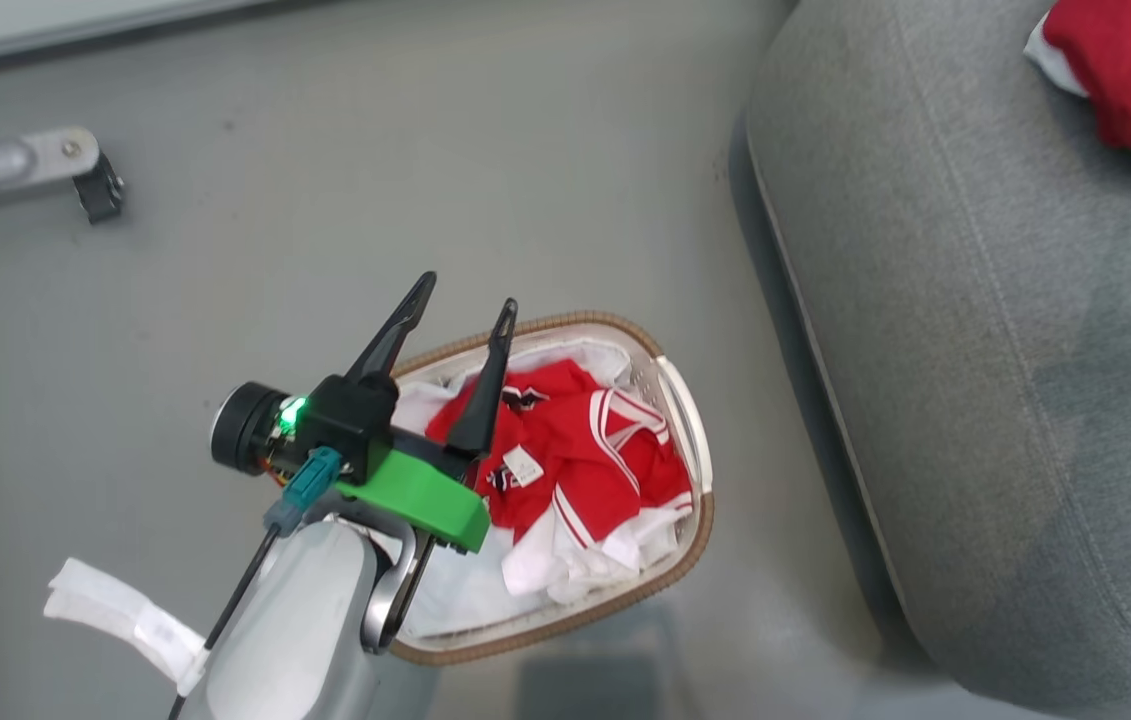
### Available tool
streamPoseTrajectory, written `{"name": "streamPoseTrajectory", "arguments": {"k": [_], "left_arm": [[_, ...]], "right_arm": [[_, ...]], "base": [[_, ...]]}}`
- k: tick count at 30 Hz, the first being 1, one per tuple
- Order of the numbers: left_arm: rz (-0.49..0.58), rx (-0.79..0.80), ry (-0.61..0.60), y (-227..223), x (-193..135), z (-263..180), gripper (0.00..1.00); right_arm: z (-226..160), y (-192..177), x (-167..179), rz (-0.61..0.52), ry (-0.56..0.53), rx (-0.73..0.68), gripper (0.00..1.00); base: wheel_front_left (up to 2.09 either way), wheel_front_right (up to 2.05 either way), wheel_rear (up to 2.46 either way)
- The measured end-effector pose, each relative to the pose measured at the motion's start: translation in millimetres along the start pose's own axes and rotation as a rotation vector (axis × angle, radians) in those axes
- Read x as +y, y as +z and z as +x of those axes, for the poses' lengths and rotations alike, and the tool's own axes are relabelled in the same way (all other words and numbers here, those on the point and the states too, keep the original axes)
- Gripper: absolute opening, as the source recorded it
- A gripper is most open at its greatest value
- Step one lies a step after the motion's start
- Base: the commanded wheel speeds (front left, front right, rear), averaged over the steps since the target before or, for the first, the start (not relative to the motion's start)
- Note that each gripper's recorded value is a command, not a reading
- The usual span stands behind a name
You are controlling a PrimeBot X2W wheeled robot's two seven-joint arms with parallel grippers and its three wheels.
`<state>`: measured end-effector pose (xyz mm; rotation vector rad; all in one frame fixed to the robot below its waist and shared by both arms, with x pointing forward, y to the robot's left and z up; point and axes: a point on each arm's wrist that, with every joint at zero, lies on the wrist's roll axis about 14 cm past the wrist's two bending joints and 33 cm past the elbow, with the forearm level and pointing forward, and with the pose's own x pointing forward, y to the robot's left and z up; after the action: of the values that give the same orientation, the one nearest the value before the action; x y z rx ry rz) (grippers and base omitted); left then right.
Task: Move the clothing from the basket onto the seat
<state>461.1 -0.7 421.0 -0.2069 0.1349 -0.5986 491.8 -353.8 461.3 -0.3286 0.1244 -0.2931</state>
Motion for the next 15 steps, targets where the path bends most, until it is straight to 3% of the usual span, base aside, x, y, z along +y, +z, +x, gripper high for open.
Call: {"name": "streamPoseTrajectory", "arguments": {"k": [8,15], "left_arm": [[0.018,-0.085,0.096,40,9,-30,1.00],[0.032,-0.138,0.230,63,29,-72,1.00]], "right_arm": [[-11,63,14,0.054,0.062,-0.146,1.00],[-30,118,59,0.166,0.168,-0.265,1.00]], "base": [[0.00,0.00,0.00],[0.00,0.00,0.00]]}}
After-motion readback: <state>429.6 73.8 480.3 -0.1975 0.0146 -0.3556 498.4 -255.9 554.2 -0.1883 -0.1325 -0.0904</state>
